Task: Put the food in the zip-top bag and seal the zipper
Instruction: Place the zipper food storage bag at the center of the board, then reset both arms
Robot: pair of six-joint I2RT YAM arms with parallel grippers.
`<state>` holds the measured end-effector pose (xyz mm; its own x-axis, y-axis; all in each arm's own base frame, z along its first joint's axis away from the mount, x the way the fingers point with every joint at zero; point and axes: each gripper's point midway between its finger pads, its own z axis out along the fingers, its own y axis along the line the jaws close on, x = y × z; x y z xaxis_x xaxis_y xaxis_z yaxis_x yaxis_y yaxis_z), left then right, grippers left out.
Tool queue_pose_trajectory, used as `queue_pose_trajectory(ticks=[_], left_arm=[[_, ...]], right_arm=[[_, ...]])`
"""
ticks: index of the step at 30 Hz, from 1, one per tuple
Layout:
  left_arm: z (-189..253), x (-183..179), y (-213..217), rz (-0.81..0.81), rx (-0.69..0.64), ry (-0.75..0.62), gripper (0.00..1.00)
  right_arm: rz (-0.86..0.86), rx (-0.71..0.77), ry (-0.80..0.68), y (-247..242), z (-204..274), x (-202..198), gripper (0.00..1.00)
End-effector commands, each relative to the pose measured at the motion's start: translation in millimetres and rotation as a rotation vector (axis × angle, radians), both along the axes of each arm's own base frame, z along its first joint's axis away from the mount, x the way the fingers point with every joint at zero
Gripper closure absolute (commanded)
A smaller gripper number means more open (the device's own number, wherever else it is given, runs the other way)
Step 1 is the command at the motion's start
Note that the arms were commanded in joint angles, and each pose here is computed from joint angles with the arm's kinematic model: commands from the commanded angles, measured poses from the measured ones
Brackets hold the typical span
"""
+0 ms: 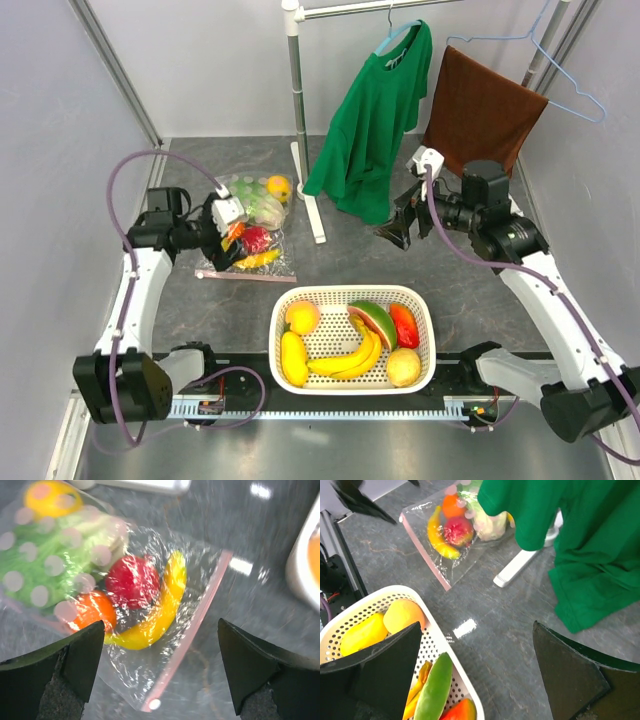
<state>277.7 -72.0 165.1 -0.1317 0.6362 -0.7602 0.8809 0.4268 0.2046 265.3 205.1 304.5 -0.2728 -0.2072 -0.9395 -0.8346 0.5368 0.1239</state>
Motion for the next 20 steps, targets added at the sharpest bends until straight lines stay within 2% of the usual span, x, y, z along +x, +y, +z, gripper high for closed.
queue_pose_trajectory(ticks=[1, 3, 6, 8, 13, 20], left_arm=[[105.6, 0.2, -15.5, 0.267, -0.285, 0.038, 0.0], [136.7, 0.7, -12.9, 0.37, -0.343, 0.059, 0.0], [153.1, -6.7, -8.5, 0.493, -0.391, 0.124, 0.0], [158.9, -18.0, -8.9, 0.518, -0.404, 0.138, 0.0], [152.9, -34.1, 0.7, 0.601, -0.386, 0.134, 0.0], [142.2, -33.4, 12.7, 0.689, -0.352, 0.16, 0.0]], right_arm=[[-0.075, -0.017, -0.028, -18.5, 9.9, -13.8, 0.02], [-0.115, -0.028, 0.002, -25.5, 5.2, -18.2, 0.02], [-0.196, -0.039, 0.027, -38.5, 3.8, -23.3, 0.02], [-0.246, -0.05, 0.042, -47.1, 2.5, -24.0, 0.02], [-0.444, -0.114, 0.074, -94.0, -14.7, -19.9, 0.02], [-0.503, -0.055, 0.097, -105.4, -14.6, -33.2, 0.02]])
